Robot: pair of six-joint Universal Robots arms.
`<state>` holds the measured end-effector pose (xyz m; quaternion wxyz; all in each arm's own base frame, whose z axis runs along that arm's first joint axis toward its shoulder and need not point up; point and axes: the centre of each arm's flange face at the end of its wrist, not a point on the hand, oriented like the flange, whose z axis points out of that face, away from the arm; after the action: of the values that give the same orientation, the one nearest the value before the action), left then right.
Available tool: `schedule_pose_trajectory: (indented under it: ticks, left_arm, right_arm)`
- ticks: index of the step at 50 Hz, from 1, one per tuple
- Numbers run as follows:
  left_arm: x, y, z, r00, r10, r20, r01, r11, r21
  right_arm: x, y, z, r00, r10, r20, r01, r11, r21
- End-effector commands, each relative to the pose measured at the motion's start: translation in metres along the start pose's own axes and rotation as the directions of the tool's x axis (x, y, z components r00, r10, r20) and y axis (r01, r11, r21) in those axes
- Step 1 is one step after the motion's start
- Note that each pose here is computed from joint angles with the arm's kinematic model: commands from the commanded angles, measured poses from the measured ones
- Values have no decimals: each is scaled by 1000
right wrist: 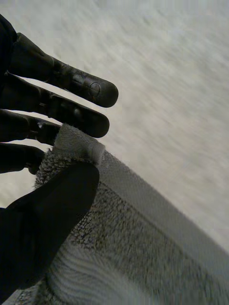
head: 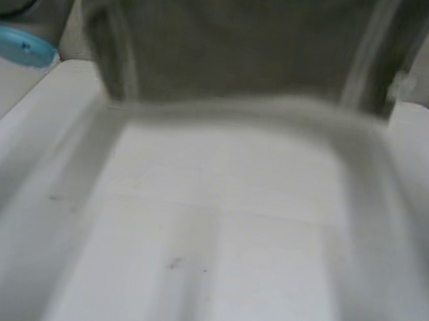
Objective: Fold the towel.
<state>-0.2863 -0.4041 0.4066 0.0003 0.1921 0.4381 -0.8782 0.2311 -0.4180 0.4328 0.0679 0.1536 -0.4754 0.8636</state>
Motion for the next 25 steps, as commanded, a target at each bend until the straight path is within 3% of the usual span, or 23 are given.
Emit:
schedule_pose_trajectory:
  ticks: [1,3,5,8,10,11,13,14,16,17,18,19,21,25]
  left_arm:
    - [7,21,-24,991,-129,-37,122,980,-155]
    - [12,35,-37,988,-147,-53,131,964,-230]
    - [16,75,-65,985,-160,-63,123,913,-390]
    - [17,94,-81,984,-164,-67,115,879,-464]
    - [24,124,-115,979,-184,-88,99,806,-583]
    - [25,124,-115,979,-184,-88,99,806,-583]
    - [38,143,-147,962,-236,-134,89,741,-666]
    - [38,143,-147,962,-236,-134,89,741,-666]
    - [53,156,-178,934,-305,-186,77,680,-730]
    - [53,156,-179,934,-305,-186,77,679,-730]
    - [59,160,-191,920,-336,-203,73,655,-752]
    - [59,160,-191,920,-336,-203,73,655,-752]
    - [66,166,-214,901,-373,-221,56,606,-794]
    - [69,169,-229,896,-369,-248,15,583,-812]
  right_arm:
    - [-2,-2,-17,996,56,69,-47,991,-124]
    - [-8,13,-24,992,62,109,-39,978,-205]
    - [-23,40,-41,976,91,196,-19,939,-343]
    - [-30,55,-51,964,107,243,3,911,-412]
    - [-45,87,-77,935,130,330,77,833,-548]
    - [-45,87,-77,935,131,331,78,833,-548]
    - [-56,122,-109,902,162,401,170,720,-673]
    - [-56,122,-110,901,163,401,170,719,-674]
    - [-66,148,-142,869,208,449,240,617,-749]
    - [-66,149,-142,869,208,449,240,617,-749]
    - [-70,159,-155,859,232,456,256,578,-775]
    - [-70,159,-155,859,233,457,256,577,-775]
    - [-75,172,-174,852,257,456,264,542,-798]
    - [-69,182,-182,865,248,436,251,539,-804]
